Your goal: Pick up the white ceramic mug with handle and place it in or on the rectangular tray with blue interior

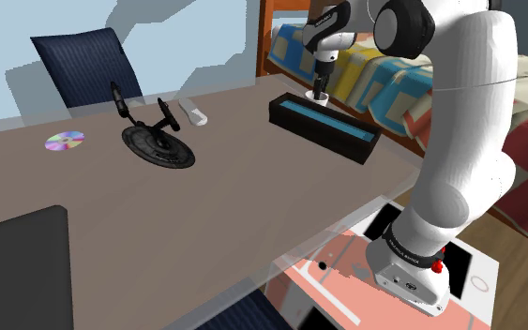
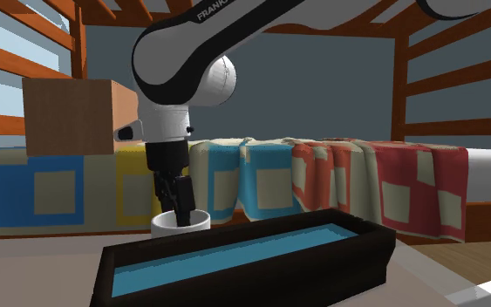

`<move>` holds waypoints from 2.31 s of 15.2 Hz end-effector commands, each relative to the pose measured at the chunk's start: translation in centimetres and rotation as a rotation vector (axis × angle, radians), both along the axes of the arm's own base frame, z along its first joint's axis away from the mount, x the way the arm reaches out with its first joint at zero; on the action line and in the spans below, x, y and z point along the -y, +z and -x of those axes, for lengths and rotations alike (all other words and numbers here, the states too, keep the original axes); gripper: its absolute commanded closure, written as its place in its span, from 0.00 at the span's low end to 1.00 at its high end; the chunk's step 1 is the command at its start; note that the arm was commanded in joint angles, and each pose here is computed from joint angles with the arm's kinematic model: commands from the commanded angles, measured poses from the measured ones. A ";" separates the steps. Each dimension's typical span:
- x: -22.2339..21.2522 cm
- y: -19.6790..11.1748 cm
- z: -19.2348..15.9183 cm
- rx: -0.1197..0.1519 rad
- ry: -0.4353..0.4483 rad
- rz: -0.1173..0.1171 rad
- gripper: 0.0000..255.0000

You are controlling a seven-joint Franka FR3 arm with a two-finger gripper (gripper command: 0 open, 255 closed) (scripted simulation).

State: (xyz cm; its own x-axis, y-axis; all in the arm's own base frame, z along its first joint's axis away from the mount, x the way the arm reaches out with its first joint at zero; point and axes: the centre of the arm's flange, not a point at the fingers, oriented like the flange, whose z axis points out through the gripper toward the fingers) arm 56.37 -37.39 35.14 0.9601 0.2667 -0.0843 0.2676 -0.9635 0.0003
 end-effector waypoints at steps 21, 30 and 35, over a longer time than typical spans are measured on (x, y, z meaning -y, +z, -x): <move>0.0 1.8 0.1 0.000 0.000 0.000 1.00; 0.0 6.5 0.1 0.000 0.000 0.000 1.00; 0.0 9.1 0.1 0.000 0.000 0.000 1.00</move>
State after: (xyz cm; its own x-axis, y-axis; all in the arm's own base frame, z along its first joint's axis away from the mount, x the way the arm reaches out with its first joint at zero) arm 56.45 -37.35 43.76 0.9601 0.2667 -0.0839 0.2677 -0.9635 0.0008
